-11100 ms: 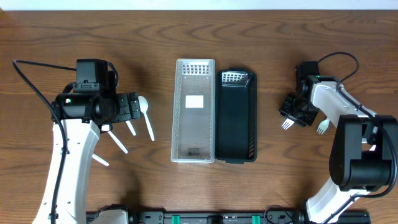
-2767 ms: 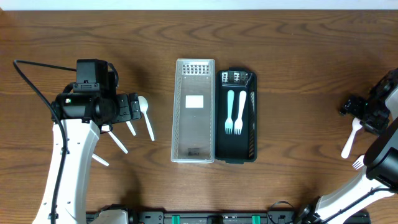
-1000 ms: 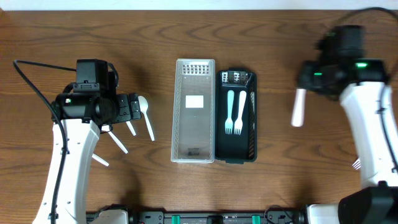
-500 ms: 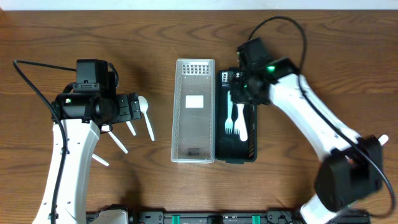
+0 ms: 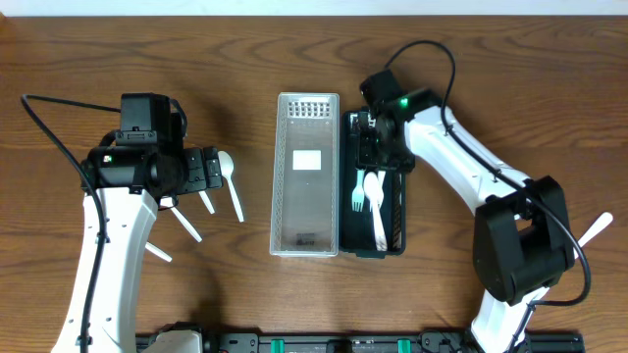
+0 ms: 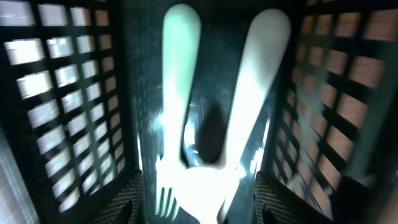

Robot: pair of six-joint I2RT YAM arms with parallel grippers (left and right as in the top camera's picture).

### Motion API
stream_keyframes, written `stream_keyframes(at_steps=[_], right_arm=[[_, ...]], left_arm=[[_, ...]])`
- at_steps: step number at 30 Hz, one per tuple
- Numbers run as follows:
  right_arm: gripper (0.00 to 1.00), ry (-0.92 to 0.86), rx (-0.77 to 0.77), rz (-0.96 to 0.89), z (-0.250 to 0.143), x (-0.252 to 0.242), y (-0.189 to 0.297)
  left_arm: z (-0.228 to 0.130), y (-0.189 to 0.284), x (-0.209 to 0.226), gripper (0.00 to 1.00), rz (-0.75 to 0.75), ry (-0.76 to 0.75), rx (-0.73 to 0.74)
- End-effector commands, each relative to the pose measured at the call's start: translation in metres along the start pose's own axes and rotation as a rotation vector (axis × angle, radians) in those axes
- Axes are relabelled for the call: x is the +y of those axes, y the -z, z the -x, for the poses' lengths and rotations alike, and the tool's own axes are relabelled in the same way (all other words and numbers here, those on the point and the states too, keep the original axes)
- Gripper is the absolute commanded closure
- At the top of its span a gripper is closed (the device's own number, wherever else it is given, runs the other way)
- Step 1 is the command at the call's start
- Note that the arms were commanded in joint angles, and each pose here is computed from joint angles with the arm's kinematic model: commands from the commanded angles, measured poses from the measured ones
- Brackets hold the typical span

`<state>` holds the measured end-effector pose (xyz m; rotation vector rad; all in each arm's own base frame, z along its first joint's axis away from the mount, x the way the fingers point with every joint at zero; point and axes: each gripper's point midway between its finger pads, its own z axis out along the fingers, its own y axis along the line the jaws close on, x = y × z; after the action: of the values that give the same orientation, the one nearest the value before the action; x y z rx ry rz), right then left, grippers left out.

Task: Pack container
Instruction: 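Lower the third fork into the black basket and release, then move the right gripper to the last white fork and grasp it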

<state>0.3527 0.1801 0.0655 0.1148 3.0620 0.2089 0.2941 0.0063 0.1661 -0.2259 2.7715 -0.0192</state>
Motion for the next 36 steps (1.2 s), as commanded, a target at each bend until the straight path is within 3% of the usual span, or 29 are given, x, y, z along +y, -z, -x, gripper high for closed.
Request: stream_keyframes(at_steps=[1, 5, 8, 12, 15, 20, 25, 30, 36], right_arm=[[0.38, 0.035, -0.149, 0.029, 0.034, 0.005, 0.063], [0.22, -0.162, -0.282, -0.029, 0.056, -0.043, 0.137], [0.16, -0.334, -0.372, -0.018, 0.058, -0.097, 0.186], [0.05, -0.586, -0.453, -0.060, 0.040, -0.192, 0.232], [0.02, -0.717, -0.438, -0.106, 0.017, -0.258, 0.243], [0.01, -0.871, -0.343, -0.128, -0.022, -0.328, 0.223], [0.01, -1.012, -0.242, -0.122, -0.064, -0.376, 0.172], [0.01, -1.093, -0.193, -0.125, -0.094, -0.401, 0.120], [0.01, -1.052, -0.188, -0.136, -0.107, -0.405, 0.066]], left_arm=[[0.005, 0.006, 0.002, 0.02, 0.009, -0.004, -0.019], [0.005, 0.006, 0.002, 0.02, 0.009, -0.005, -0.019], [0.005, 0.006, 0.002, 0.02, 0.009, -0.005, -0.019], [0.005, 0.006, 0.002, 0.02, 0.009, -0.004, -0.019], [0.005, 0.006, 0.002, 0.02, 0.009, -0.005, -0.019], [0.006, 0.006, 0.002, 0.02, 0.009, -0.005, -0.019], [0.006, 0.006, 0.002, 0.02, 0.009, -0.005, -0.019], [0.006, 0.006, 0.002, 0.02, 0.009, -0.005, -0.019], [0.006, 0.006, 0.002, 0.02, 0.009, -0.005, -0.019]])
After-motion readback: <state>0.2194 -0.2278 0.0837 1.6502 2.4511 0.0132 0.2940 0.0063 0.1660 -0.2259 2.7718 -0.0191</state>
